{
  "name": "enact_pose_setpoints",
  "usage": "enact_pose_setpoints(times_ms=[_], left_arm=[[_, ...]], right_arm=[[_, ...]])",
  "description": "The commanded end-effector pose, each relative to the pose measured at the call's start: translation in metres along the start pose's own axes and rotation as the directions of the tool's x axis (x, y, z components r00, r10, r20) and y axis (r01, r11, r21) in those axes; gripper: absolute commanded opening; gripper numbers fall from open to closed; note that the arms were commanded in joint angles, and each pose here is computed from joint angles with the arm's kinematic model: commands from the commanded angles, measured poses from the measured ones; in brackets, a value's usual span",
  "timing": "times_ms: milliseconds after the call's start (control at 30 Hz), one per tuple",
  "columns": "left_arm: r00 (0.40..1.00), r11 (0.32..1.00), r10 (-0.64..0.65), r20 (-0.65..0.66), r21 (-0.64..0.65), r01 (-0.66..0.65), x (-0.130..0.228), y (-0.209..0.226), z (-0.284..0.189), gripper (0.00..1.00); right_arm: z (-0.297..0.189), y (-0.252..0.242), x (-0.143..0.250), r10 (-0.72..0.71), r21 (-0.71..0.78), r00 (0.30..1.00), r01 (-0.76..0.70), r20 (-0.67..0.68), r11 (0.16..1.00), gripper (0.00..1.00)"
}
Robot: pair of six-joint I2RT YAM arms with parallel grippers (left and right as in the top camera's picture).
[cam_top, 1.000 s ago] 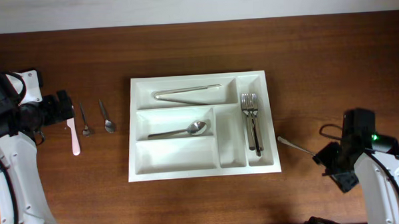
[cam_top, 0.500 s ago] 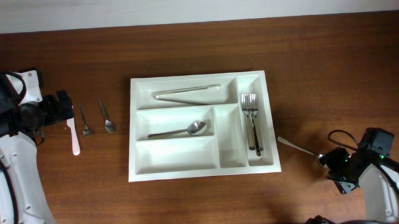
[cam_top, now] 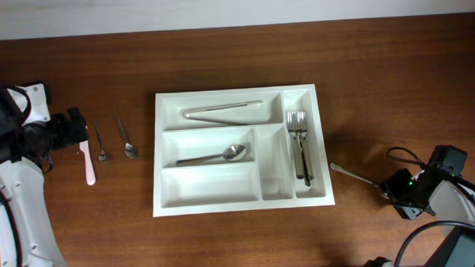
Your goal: Pack container
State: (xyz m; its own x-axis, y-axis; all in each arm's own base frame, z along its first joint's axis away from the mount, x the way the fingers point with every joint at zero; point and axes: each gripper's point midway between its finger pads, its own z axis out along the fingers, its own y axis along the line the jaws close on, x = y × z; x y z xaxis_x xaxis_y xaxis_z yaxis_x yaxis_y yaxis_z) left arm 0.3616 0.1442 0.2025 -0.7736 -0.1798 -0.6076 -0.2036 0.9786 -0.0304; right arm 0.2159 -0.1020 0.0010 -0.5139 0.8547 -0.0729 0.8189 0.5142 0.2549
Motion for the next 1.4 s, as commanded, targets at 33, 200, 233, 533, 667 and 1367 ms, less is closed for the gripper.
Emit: enact_pose_setpoints(times_ms=[33, 200, 233, 533, 667, 1367], left_arm=[[1.000, 1.000, 0.015, 0.024, -0.006, -0.015, -0.0073, 0.0012, -0.0065, 0.99], [1.000, 1.000, 0.015, 0.024, -0.006, -0.015, -0.0073, 0.0012, -0.0065, 0.99], [1.000, 1.000, 0.015, 0.024, -0.006, -0.015, -0.0073, 0.0012, -0.0065, 0.99], [1.000, 1.000, 0.015, 0.024, -0.006, -0.015, -0.0073, 0.0012, -0.0065, 0.99], [1.000, 1.000, 0.015, 0.024, -0.006, -0.015, -0.0073, 0.0012, -0.0065, 0.99], [1.000, 1.000, 0.015, 0.024, -0.006, -0.015, -0.0073, 0.0012, -0.0065, 0.99]], right_arm=[[0.0146, -0.0067, 0.0155, 0.006, 0.002, 0.998, -0.006, -0.066, 1.000, 0.47], [0.0146, -0.0062, 0.0146, 0.005, 0.000, 0.998, -0.006, -0.062, 1.000, 0.31], [0.0147, -0.0061, 0.0143, 0.005, -0.001, 0.998, -0.005, -0.061, 1.000, 0.30], [0.0146, -0.0044, 0.0121, 0.003, -0.008, 0.999, -0.004, -0.053, 1.000, 0.13], [0.0147, -0.0034, 0.0100, 0.001, -0.012, 0.999, -0.002, -0.045, 1.000, 0.10], [0.0147, -0.0003, 0.0088, -0.002, -0.028, 0.999, 0.000, -0.042, 1.000, 0.40]])
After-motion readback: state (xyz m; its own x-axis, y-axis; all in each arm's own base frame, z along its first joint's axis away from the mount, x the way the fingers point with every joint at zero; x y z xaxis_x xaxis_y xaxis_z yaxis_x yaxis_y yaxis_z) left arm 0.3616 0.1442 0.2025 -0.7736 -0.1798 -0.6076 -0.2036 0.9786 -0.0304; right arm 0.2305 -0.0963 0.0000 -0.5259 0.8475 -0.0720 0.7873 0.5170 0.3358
